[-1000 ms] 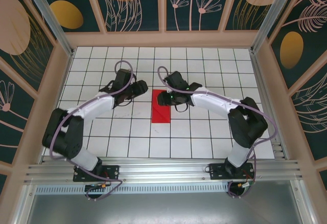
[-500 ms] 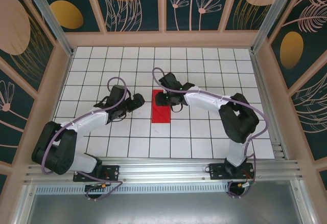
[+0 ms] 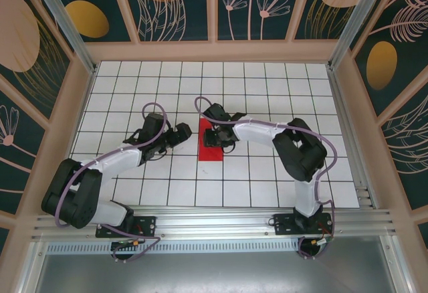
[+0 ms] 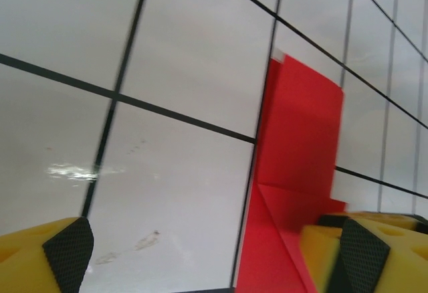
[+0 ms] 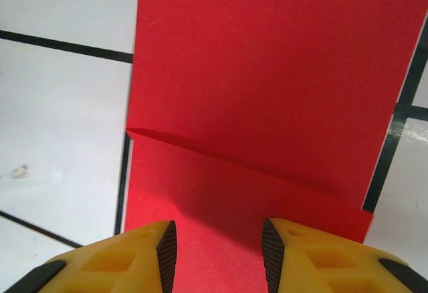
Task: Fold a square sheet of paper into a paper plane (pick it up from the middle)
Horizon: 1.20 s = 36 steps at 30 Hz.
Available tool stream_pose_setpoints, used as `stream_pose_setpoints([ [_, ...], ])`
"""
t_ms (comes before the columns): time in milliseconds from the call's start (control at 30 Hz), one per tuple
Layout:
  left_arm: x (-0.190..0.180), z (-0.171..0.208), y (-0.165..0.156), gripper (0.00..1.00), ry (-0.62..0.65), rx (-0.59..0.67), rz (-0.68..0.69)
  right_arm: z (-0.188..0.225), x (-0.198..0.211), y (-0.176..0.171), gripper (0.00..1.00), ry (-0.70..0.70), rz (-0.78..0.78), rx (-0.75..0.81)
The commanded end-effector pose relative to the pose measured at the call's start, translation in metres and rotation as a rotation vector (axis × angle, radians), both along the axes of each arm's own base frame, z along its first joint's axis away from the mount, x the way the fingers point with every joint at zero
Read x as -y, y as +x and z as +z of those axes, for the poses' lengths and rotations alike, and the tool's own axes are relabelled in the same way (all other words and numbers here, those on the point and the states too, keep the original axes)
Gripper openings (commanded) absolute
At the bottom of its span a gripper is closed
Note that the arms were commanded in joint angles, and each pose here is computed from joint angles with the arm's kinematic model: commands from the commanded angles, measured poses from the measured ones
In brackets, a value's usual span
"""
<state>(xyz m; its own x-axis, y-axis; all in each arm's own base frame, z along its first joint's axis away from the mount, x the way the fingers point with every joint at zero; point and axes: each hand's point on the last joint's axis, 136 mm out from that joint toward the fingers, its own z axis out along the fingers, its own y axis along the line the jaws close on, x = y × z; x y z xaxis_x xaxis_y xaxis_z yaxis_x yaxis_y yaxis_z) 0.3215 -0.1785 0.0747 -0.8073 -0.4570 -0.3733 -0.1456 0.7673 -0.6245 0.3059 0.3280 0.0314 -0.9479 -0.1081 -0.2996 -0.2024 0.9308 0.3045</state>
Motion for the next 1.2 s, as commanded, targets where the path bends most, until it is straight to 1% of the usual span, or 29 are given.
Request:
stream_pose_setpoints([
  [0, 0.022, 0.013, 0.003, 0.95, -0.108, 0.062, -0.091, -0.011, 0.009, 0.009, 0.41, 0.002, -0.066, 0.002],
  [67, 0.032, 0.015, 0.002, 0.94, -0.154, 0.064, -0.129, -0.012, 0.01, 0.008, 0.41, 0.012, -0.081, 0.004],
  [167, 0.04, 0.013, 0.002, 0.89, -0.201, 0.045, -0.15, -0.017, 0.009, 0.005, 0.42, 0.036, -0.088, -0.014],
  [300, 0.051, 0.01, 0.003, 0.78, -0.25, 0.018, -0.18, -0.021, 0.01, 0.002, 0.42, 0.047, -0.1, -0.027],
  [433, 0.058, 0.003, 0.005, 0.64, -0.278, -0.024, -0.188, -0.021, 0.012, -0.003, 0.41, 0.08, -0.123, -0.043],
  [533, 0.064, 0.0, 0.005, 0.6, -0.299, -0.041, -0.201, -0.019, 0.012, -0.005, 0.41, 0.124, -0.139, -0.054],
  [633, 0.071, -0.003, 0.006, 0.59, -0.307, -0.056, -0.208, -0.021, 0.014, -0.007, 0.4, 0.179, -0.156, -0.08],
  [733, 0.078, -0.008, 0.008, 0.59, -0.301, -0.076, -0.203, -0.022, 0.016, -0.007, 0.4, 0.198, -0.167, -0.087],
  [833, 0.078, -0.019, 0.011, 0.59, -0.274, -0.12, -0.174, -0.024, 0.018, -0.008, 0.39, 0.213, -0.177, -0.098],
  [967, 0.078, -0.02, 0.015, 0.6, -0.263, -0.133, -0.131, -0.024, 0.022, -0.009, 0.39, 0.218, -0.175, -0.095],
  [1000, 0.076, -0.032, 0.015, 0.6, -0.246, -0.16, -0.114, -0.024, 0.022, -0.01, 0.38, 0.219, -0.172, -0.093],
  [1100, 0.073, -0.04, 0.016, 0.6, -0.208, -0.197, -0.079, -0.027, 0.023, -0.013, 0.38, 0.219, -0.172, -0.101],
  [1167, 0.072, -0.045, 0.015, 0.62, -0.179, -0.219, -0.062, -0.027, 0.023, -0.014, 0.38, 0.224, -0.174, -0.109],
])
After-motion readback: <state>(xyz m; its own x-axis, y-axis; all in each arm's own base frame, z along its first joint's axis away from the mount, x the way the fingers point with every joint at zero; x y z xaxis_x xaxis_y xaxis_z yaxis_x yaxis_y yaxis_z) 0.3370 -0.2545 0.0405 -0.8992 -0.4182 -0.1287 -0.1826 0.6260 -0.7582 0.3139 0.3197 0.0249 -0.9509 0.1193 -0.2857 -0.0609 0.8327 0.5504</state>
